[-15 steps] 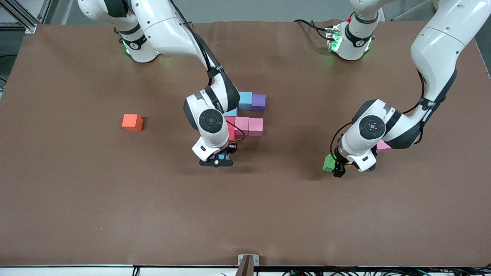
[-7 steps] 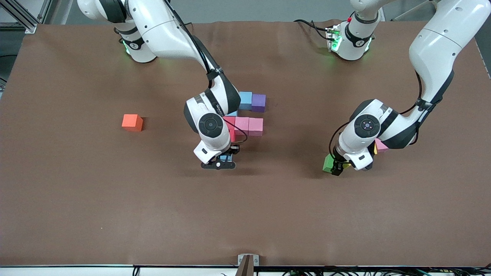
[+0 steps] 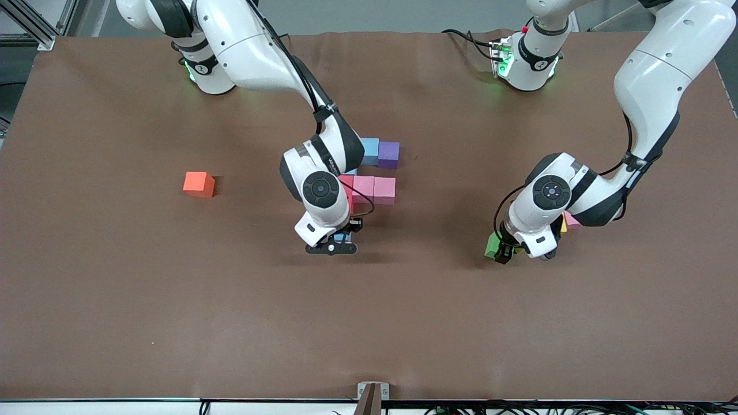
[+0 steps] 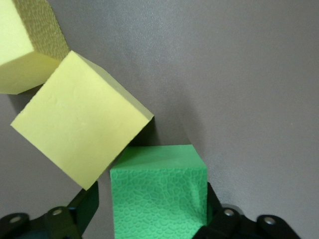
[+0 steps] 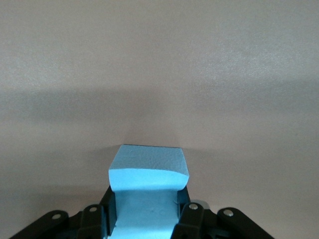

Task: Arrange 11 blocks into digit 3
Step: 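Grasp the green cube with the left gripper while the right gripper carries blue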

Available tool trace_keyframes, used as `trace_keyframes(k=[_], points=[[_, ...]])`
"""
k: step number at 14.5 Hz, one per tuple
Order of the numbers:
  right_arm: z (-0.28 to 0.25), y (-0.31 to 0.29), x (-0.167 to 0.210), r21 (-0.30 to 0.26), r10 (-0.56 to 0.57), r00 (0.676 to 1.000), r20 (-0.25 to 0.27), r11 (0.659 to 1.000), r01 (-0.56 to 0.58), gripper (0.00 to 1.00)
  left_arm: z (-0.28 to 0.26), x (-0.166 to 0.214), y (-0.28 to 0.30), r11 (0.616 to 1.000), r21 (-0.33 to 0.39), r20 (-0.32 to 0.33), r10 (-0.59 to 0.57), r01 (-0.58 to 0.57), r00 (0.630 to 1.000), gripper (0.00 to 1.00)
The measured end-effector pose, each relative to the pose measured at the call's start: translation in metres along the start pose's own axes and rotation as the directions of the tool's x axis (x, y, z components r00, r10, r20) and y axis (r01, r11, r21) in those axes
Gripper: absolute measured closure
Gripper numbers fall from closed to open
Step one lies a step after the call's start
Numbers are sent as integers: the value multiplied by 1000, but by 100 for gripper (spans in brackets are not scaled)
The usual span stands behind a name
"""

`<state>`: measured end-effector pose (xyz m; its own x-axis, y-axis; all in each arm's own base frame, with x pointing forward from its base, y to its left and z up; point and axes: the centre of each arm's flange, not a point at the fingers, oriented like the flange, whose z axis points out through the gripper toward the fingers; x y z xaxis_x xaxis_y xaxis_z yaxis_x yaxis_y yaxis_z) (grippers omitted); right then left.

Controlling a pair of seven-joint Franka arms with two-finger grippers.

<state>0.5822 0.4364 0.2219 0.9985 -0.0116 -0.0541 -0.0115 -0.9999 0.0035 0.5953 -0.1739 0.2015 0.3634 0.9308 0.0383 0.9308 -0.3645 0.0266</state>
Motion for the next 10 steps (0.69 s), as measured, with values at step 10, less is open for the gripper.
trace_keyframes(k=[10], points=[[1,1,-1,-5,0,1000,10,1000,0,50,-31,-39,34,996,-58,43,-58,60,997,40]])
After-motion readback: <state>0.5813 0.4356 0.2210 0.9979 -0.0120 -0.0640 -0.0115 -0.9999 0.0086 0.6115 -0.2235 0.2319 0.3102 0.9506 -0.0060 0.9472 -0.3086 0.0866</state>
